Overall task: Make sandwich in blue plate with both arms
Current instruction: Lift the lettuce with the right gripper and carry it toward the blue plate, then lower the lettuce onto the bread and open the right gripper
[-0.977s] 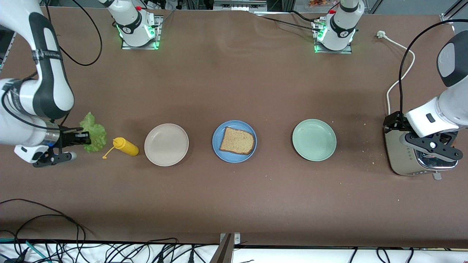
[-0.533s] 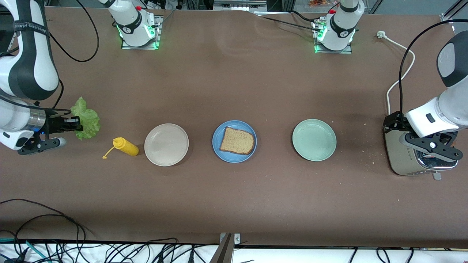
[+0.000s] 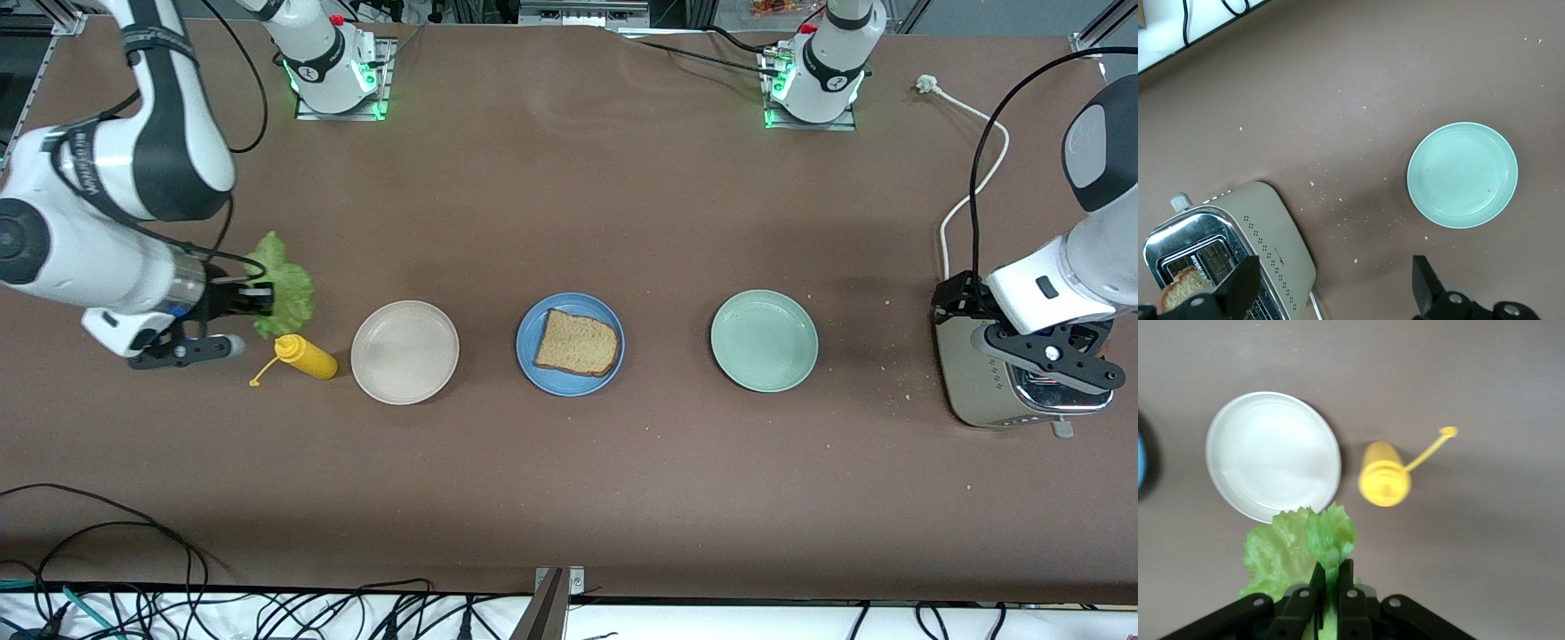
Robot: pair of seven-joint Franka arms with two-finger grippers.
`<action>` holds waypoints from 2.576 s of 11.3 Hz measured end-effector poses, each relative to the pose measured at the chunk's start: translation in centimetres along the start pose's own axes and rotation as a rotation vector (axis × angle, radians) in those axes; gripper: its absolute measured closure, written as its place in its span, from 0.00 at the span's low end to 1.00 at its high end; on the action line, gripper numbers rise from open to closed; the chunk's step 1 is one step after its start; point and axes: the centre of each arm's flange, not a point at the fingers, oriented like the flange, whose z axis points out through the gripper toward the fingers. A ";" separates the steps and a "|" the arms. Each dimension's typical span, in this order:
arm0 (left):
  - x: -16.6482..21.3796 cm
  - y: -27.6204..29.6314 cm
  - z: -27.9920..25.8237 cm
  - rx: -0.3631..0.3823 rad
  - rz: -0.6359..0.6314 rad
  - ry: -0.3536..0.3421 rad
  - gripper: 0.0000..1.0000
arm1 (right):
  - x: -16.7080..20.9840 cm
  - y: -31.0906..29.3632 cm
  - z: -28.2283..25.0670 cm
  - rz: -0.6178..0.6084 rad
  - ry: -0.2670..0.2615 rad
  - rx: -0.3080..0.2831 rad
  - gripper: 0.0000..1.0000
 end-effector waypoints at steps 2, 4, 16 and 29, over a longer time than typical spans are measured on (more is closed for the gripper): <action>0.0 0.0 0.0 0.000 0.000 0.000 0.00 | 0.8 -3.9 0.5 0.062 -0.001 0.048 0.91; 0.0 0.0 0.0 0.000 0.000 0.000 0.00 | 1.8 -7.3 1.1 0.110 -0.003 0.053 0.91; 0.0 0.0 0.0 0.000 0.000 0.000 0.00 | 3.1 -34.5 10.3 0.484 0.096 0.023 0.91; 0.0 -0.1 0.0 -0.001 -0.001 0.000 0.00 | 2.2 -41.2 22.5 0.586 0.145 0.000 0.91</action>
